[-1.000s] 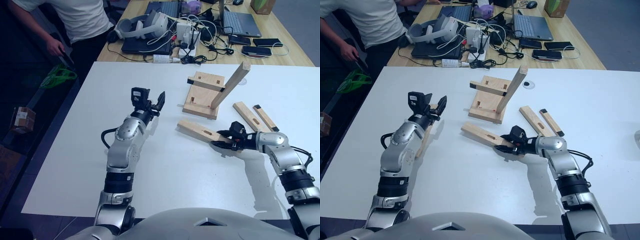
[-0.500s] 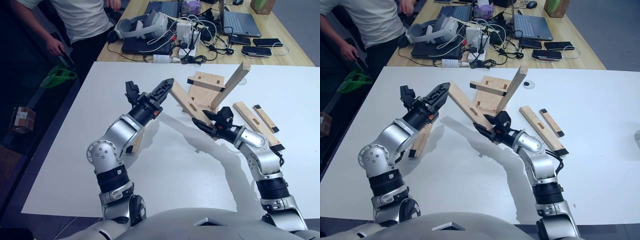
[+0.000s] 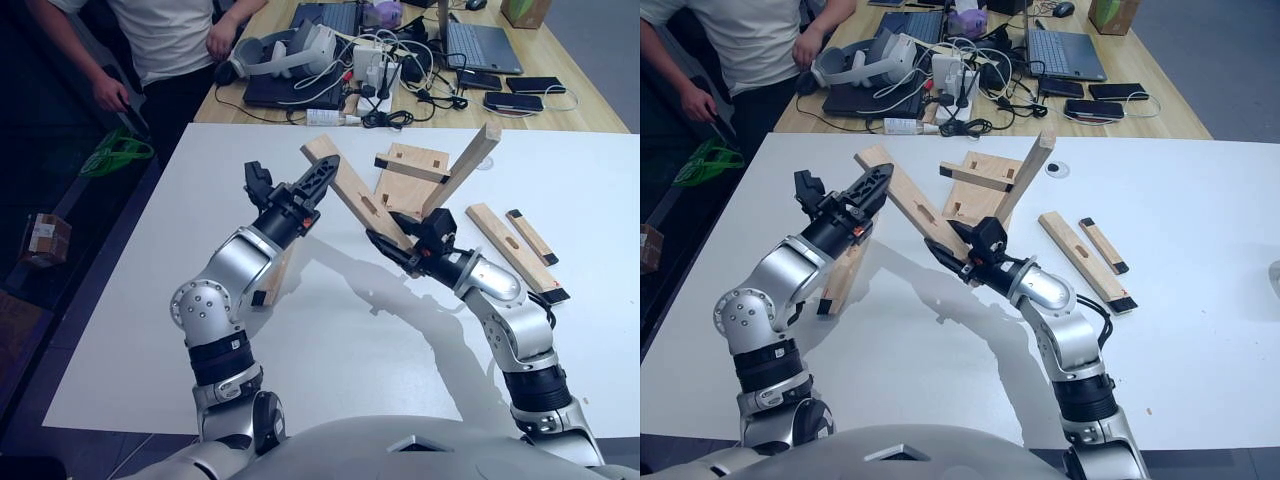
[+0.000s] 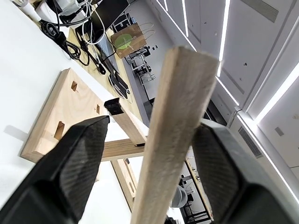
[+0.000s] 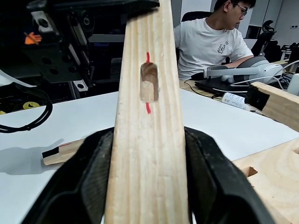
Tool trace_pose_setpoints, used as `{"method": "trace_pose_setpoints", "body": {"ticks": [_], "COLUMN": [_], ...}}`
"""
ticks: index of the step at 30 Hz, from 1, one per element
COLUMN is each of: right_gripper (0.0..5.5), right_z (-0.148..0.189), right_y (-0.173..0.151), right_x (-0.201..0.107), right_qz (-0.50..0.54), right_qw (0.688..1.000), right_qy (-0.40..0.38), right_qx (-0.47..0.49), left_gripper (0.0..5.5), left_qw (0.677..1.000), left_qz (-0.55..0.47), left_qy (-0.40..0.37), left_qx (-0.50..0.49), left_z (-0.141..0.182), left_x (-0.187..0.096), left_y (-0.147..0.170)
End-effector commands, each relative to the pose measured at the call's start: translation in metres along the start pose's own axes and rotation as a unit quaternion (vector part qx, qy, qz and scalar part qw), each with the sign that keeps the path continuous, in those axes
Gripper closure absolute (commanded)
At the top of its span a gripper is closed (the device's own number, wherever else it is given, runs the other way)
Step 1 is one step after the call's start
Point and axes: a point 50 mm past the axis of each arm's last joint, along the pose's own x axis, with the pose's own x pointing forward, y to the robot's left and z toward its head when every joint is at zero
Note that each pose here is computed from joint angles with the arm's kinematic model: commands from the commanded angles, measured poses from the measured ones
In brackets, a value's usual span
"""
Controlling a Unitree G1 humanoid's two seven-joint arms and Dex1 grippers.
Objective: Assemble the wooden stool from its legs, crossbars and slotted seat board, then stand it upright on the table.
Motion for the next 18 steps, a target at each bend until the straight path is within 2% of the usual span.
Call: {"method": "trace_pose_setpoints", "body": {"ticks": [1,15,18], "right_gripper": [3.46,3.46,3.46], "right_z": [0.0046,0.0033,0.0005], "right_y": [0.0009,-0.0012,-0.0015], "right_x": [0.0021,0.0040,0.0045], "right_qz": [0.007,0.003,0.001], "right_qw": [1.000,1.000,1.000], "right_qy": [-0.005,-0.003,-0.001], "right_qx": [-0.007,-0.015,-0.015], "left_gripper": [2.52,2.52,2.52], "left_qw": [1.000,0.999,0.997], "left_qz": [-0.020,-0.027,-0.012], "left_qy": [-0.002,0.002,0.003], "left_qx": [0.012,0.041,0.077], "left_z": [0.0006,-0.0022,0.0000], "left_x": [0.0002,0.0024,0.0053], "left_y": [-0.0073,-0.0096,-0.0092]}}
